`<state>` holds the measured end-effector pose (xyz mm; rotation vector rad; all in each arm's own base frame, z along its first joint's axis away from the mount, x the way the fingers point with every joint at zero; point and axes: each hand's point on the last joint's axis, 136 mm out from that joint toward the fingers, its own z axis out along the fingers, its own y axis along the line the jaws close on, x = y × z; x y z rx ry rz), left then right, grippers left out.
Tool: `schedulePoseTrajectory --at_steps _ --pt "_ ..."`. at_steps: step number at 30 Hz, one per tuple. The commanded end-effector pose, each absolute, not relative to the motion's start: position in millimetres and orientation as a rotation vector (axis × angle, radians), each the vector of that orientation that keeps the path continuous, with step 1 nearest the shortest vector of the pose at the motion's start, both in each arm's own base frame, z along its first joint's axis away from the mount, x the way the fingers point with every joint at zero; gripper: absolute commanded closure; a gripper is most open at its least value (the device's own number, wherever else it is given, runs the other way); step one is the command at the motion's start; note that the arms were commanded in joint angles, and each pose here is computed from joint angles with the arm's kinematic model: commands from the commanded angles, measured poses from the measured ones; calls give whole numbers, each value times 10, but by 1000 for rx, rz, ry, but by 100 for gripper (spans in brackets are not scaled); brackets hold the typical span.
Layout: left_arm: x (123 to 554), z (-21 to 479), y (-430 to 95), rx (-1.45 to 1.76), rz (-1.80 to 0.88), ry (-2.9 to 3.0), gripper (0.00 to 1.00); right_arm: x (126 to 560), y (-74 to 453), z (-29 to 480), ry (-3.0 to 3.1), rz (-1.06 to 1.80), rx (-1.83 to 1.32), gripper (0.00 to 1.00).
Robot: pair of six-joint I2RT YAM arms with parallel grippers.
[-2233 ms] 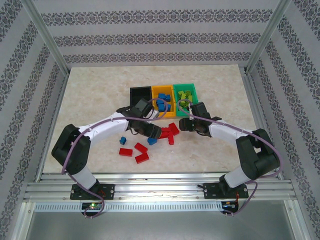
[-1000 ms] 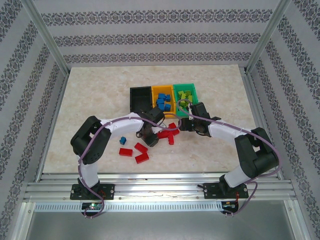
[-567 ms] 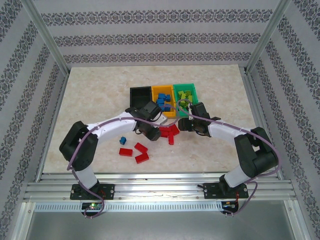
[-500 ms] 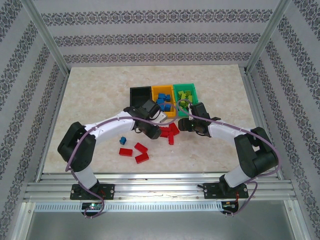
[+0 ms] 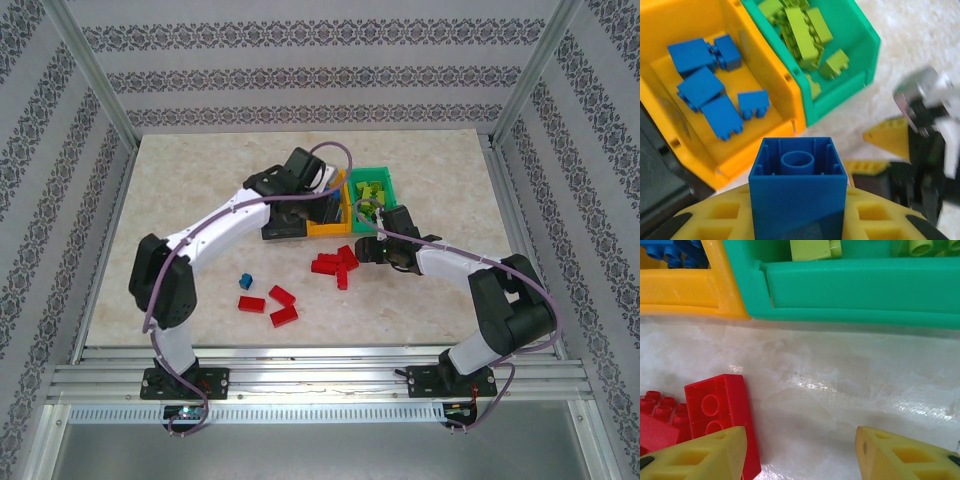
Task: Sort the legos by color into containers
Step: Place the lego in the container.
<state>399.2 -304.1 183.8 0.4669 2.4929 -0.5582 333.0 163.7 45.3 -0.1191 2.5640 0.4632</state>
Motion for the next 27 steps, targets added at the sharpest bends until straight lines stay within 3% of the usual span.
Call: schedulePoseTrajectory --at_steps 1,9,14,18,27 --pt "4216 1673 -2927 328 -505 2574 73 3337 1629 467 2555 487 -93 40" --pt "4821 1577 -2845 262 -314 2593 66 3348 1625 458 2557 487 -91 40" --pt "5070 1627 -2800 271 -186 2576 53 3347 1624 468 2555 491 -91 40" --pt "5066 1663 -2844 288 -210 2579 42 3345 1617 478 2552 492 -89 40" --pt "4751 1778 -2786 301 -292 2553 40 3342 1639 488 2549 513 -90 40"
